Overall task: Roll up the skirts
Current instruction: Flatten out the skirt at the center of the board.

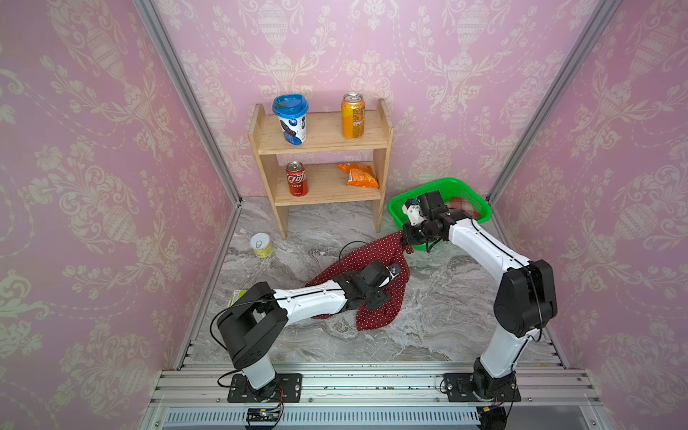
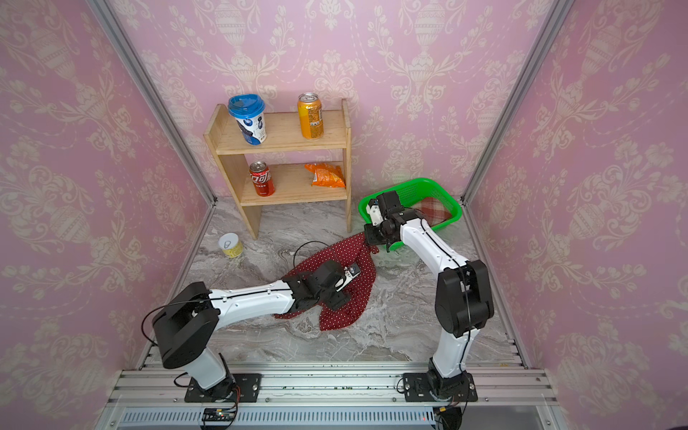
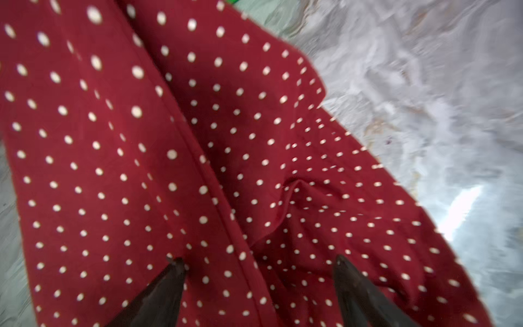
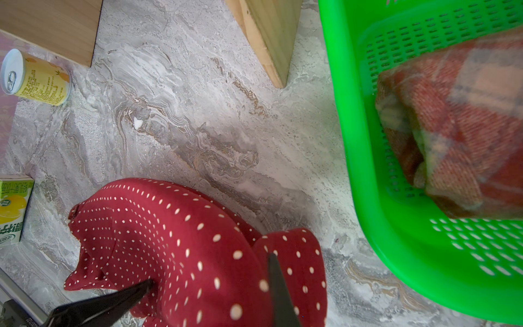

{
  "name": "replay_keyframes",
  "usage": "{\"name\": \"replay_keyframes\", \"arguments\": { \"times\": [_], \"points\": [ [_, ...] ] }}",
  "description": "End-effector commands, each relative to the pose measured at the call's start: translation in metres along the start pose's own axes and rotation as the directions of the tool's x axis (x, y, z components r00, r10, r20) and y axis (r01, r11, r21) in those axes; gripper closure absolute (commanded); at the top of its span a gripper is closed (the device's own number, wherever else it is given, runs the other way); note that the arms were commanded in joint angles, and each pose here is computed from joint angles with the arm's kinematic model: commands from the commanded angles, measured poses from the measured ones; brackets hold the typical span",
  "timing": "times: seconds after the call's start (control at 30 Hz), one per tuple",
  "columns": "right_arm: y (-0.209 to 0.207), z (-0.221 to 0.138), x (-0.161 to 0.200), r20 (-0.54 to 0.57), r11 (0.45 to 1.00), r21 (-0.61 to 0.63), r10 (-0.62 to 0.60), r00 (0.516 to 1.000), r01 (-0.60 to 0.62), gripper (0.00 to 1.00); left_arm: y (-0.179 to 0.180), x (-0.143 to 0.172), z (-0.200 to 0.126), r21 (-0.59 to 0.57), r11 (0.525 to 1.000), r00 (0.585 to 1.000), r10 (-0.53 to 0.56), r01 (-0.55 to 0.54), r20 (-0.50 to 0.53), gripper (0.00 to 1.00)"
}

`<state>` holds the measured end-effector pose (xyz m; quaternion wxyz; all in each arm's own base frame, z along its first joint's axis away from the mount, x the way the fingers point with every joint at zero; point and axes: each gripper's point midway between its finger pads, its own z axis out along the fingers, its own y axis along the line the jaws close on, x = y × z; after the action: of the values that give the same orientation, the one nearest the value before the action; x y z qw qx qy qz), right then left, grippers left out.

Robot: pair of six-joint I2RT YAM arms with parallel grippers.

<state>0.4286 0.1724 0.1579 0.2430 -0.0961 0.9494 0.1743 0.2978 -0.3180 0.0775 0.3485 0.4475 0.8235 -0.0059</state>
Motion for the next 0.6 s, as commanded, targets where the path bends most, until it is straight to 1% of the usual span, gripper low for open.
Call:
{"name": "replay_keyframes", "arguments": {
  "times": [0.0,0.17,0.23,0.27,0.33,0.4,0.47,0.5,0.57],
  "points": [
    [-0.003,-0.006,-0.002,0.005,0.999,-0.008,0.033,0.999,-0.033,1.0,0.021,0.011,0.005,-0.124,0.992,0.996,-0.033,0.024,-0.077,0.16],
    [-0.007,-0.012,-0.001,0.017,0.999,-0.008,0.041,0.999,-0.04,1.0,0.026,0.033,0.015,-0.188,0.982,0.984,-0.044,0.012,-0.171,0.17],
    [-0.01,-0.015,-0.002,0.023,0.999,-0.004,0.044,0.999,-0.044,1.0,0.033,0.04,0.013,-0.231,0.973,0.981,-0.058,0.015,-0.183,0.2],
    [-0.011,-0.017,-0.002,0.024,0.999,-0.002,0.046,0.999,-0.046,1.0,0.037,0.042,0.011,-0.254,0.967,0.981,-0.065,0.017,-0.184,0.23],
    [-0.016,-0.02,-0.002,0.026,0.999,0.004,0.053,0.998,-0.054,1.0,0.043,0.043,0.004,-0.283,0.959,0.983,-0.079,0.029,-0.167,0.33],
    [-0.021,-0.024,-0.003,0.029,0.998,0.011,0.062,0.998,-0.062,1.0,0.046,0.037,-0.007,-0.288,0.956,0.987,-0.091,0.049,-0.134,0.52],
    [-0.025,-0.027,-0.003,0.032,0.997,0.017,0.07,0.997,-0.071,1.0,0.049,0.031,-0.017,-0.28,0.957,0.989,-0.106,0.074,-0.099,0.66],
    [-0.027,-0.029,-0.003,0.034,0.997,0.022,0.075,0.997,-0.076,1.0,0.05,0.027,-0.023,-0.277,0.957,0.991,-0.108,0.081,-0.082,0.72],
    [-0.027,-0.035,-0.005,0.044,0.997,0.029,0.073,0.996,-0.075,1.0,0.056,0.02,-0.033,-0.289,0.954,0.993,-0.105,0.083,-0.061,0.81]
  ]
}}
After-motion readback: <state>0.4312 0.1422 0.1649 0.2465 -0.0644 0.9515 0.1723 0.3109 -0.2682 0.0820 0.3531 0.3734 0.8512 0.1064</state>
